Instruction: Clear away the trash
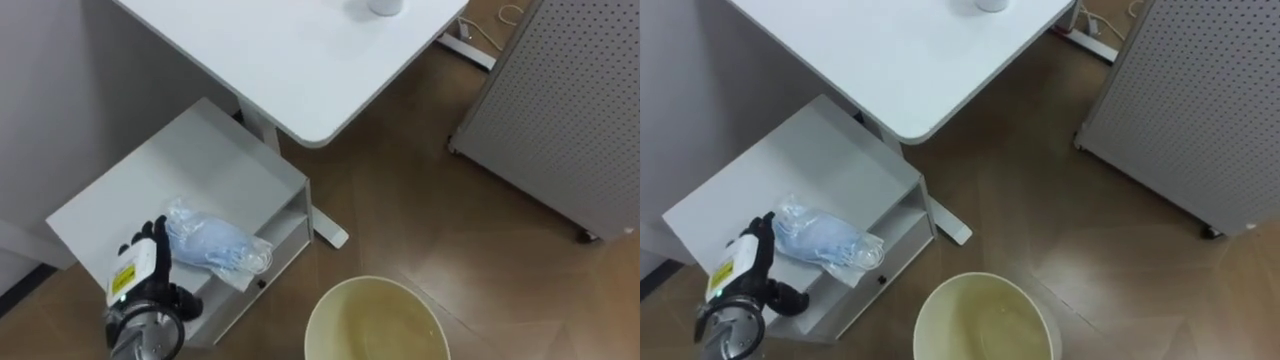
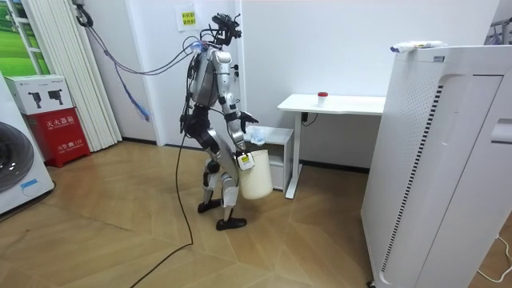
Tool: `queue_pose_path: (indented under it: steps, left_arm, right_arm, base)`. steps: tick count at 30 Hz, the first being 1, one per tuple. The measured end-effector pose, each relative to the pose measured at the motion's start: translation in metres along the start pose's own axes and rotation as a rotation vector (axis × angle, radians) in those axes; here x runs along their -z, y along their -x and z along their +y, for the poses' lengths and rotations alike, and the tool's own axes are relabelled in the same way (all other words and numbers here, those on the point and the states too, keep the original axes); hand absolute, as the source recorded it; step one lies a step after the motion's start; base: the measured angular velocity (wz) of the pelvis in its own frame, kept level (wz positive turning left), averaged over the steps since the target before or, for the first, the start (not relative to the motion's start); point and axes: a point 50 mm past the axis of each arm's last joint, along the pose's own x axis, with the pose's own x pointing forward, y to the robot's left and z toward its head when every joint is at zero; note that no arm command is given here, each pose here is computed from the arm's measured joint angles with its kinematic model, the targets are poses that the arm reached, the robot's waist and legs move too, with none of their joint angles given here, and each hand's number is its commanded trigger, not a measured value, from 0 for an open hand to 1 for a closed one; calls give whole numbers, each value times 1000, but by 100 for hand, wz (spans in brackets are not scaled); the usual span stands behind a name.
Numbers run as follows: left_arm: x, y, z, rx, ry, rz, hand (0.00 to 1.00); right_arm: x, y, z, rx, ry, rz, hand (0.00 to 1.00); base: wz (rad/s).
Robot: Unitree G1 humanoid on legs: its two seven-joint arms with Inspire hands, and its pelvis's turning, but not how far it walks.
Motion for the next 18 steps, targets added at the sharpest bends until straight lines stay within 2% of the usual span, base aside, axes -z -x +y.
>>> queue_pose_path:
  steps: [8, 18]
  left_arm:
    - [-1, -2, 3, -20, -41, -8, 0]
    - [-3, -7, 13, -79, -71, -18, 0]
  right_arm:
    - [-2, 2, -9, 43, -65, -24, 100]
    - [-10, 1, -7, 27, -93, -59, 100]
  base:
    - [-3]
    - [-1]
